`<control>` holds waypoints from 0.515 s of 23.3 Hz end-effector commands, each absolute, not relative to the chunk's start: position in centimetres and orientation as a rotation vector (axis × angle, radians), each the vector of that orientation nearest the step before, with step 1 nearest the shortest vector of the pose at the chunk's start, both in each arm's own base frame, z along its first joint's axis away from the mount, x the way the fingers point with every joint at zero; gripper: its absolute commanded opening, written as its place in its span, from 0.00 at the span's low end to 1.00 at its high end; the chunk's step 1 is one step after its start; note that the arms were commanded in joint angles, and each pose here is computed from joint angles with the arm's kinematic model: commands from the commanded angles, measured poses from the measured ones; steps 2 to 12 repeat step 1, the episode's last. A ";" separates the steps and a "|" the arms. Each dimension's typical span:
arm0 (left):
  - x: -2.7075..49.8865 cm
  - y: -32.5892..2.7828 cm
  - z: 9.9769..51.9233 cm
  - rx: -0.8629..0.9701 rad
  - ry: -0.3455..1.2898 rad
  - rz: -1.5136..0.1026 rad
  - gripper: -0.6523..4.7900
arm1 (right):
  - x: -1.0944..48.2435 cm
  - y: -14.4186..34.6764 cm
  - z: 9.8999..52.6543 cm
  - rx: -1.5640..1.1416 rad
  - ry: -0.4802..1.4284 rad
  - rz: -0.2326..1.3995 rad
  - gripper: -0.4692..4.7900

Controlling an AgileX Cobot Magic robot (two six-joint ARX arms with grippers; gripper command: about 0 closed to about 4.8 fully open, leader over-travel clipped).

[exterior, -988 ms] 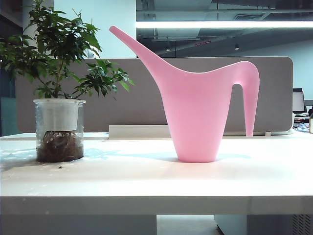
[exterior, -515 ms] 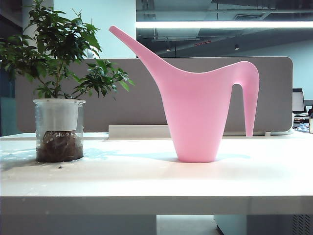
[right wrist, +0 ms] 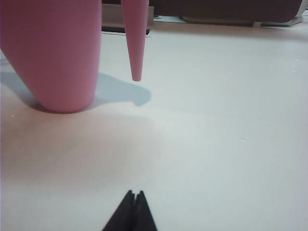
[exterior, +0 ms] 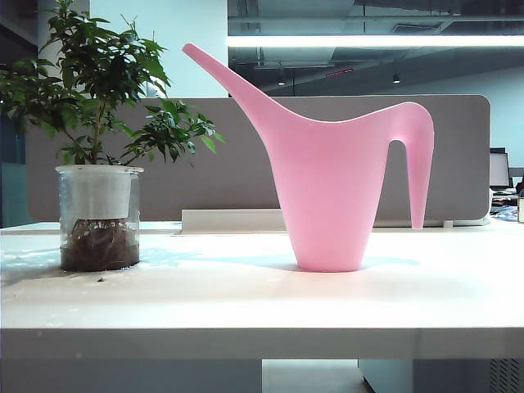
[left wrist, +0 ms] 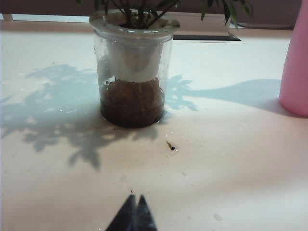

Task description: Pick up the watering can from the table, water the potted plant, and put the can back.

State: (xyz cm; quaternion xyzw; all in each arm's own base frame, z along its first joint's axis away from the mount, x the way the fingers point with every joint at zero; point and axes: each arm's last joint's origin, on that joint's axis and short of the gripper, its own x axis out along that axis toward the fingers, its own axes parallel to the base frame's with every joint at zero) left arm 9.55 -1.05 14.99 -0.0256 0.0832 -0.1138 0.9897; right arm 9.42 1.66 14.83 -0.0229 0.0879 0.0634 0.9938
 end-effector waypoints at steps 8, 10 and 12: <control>9.5 -1.1 15.0 -0.049 0.168 -0.232 0.11 | 9.5 1.7 14.7 -0.044 0.173 0.128 0.08; 9.5 -1.1 15.0 -0.049 0.168 -0.232 0.11 | 9.5 1.7 14.7 -0.044 0.173 0.128 0.08; 9.5 -1.1 15.0 -0.049 0.168 -0.232 0.11 | 9.5 1.7 14.7 -0.044 0.173 0.128 0.08</control>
